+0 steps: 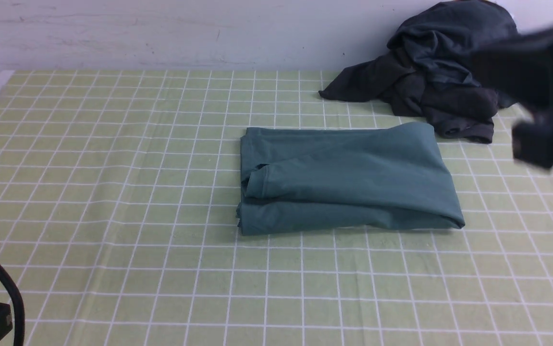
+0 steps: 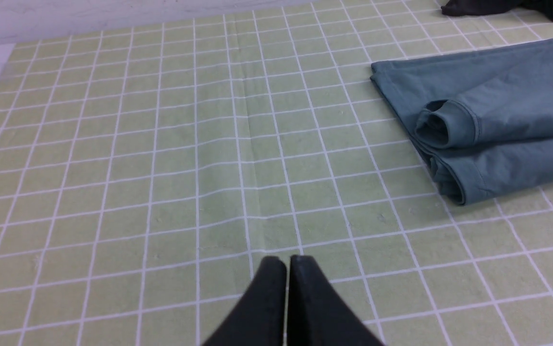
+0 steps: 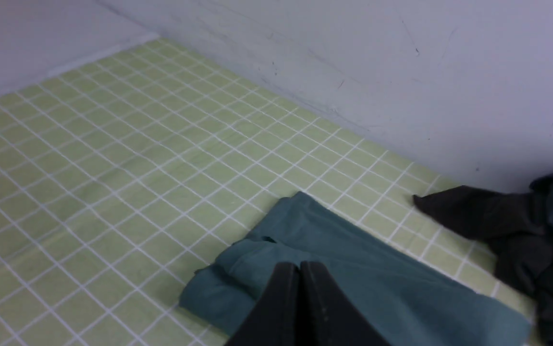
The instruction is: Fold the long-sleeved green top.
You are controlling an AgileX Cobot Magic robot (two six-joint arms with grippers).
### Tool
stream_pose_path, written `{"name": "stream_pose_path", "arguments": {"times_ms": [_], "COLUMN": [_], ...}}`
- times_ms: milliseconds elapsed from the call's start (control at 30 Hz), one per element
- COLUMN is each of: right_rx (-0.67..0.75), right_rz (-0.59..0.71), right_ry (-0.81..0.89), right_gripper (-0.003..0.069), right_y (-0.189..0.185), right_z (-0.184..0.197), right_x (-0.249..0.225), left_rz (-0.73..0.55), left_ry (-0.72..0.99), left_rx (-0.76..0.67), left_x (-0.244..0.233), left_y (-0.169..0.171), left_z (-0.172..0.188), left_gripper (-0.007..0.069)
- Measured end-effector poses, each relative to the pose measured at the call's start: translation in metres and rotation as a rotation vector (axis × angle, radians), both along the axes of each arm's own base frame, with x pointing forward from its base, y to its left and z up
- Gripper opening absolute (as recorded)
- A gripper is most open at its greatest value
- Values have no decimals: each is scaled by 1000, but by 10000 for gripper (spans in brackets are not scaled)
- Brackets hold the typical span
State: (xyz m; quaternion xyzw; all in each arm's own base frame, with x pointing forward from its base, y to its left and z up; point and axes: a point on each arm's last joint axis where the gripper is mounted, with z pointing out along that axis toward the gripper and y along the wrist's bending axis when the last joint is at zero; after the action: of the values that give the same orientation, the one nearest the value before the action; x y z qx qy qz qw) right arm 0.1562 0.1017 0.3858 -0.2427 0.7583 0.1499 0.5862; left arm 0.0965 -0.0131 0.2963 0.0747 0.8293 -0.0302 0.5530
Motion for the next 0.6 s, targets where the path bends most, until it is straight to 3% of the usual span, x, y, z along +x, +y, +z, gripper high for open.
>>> {"name": "stream_pose_path", "arguments": {"times_ms": [167, 333, 600], "right_rx": [149, 151, 47], "right_rz": [33, 56, 2], "right_ry": [-111, -90, 149], "right_gripper": [-14, -14, -14], "right_y": [-19, -33, -45], "right_z": [-97, -177, -214], "right_x": [-35, -61, -73], "left_rz": [0, 0, 0], "left_ry": [0, 0, 0], "left_rx": [0, 0, 3], "left_x": [0, 0, 0], "left_y": [0, 0, 0], "left_z": [0, 0, 0], "left_gripper": [-3, -3, -3]}}
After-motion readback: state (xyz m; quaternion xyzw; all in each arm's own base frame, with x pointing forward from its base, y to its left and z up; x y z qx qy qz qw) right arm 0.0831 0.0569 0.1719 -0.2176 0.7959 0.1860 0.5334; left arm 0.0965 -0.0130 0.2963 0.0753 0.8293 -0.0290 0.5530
